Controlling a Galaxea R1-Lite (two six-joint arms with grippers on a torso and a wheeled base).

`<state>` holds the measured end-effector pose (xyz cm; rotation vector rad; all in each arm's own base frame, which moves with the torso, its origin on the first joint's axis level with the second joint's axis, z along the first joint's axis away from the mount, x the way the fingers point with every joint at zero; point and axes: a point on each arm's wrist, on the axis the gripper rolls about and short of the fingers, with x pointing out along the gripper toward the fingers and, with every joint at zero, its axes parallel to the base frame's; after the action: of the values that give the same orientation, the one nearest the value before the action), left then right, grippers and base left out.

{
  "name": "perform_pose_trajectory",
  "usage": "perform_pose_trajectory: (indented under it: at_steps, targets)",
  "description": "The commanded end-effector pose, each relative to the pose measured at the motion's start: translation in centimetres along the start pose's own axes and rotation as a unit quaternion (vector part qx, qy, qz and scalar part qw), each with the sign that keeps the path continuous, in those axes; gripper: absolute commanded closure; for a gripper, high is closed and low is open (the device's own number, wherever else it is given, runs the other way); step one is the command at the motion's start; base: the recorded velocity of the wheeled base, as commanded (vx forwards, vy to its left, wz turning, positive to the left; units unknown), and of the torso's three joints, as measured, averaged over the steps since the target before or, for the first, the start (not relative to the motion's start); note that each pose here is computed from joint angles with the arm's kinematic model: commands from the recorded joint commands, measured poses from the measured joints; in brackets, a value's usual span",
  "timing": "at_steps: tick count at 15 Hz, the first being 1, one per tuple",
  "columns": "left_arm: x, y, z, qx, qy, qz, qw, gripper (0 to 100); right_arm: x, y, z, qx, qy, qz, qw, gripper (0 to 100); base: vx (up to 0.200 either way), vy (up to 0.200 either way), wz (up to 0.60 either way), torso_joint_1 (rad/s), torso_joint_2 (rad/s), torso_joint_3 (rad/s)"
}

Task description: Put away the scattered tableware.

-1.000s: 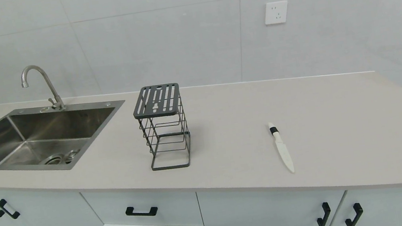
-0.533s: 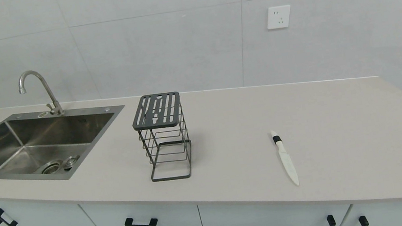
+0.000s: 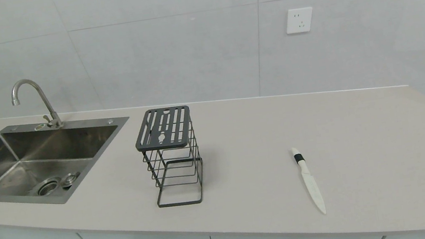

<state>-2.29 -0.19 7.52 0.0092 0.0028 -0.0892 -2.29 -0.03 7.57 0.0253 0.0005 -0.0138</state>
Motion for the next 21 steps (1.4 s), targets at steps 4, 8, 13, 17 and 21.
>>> perform_pose_trajectory:
  at_steps: [4,8,13,17,21]
  targets:
    - [0.0,0.0,0.0,0.0,0.0,-0.001,1.0,0,0.01,0.0,-0.01,-0.001,0.001,0.0,1.0,0,0.05,0.0,0.0,0.001,0.0,0.002]
    - [0.0,0.0,0.0,0.0,0.0,-0.001,1.0,0,0.01,0.0,-0.01,-0.002,0.001,0.0,1.0,0,0.0,0.0,0.0,0.057,-0.11,-0.06]
    - [0.0,0.0,0.0,0.0,0.0,-0.001,1.0,0,0.01,0.0,-0.01,-0.002,0.001,0.0,1.0,0,0.0,0.0,0.0,0.159,-0.32,-0.158]
    - [0.0,0.0,0.0,0.0,0.0,-0.001,1.0,0,0.01,0.01,-0.01,-0.002,0.001,0.002,1.0,0,0.0,0.0,-0.45,0.004,-0.01,-0.004]
    - [0.0,0.0,0.0,0.0,0.0,-0.001,1.0,0,0.01,0.01,-0.01,-0.002,0.001,0.002,1.0,0,0.0,0.0,0.0,0.0,0.0,0.0]
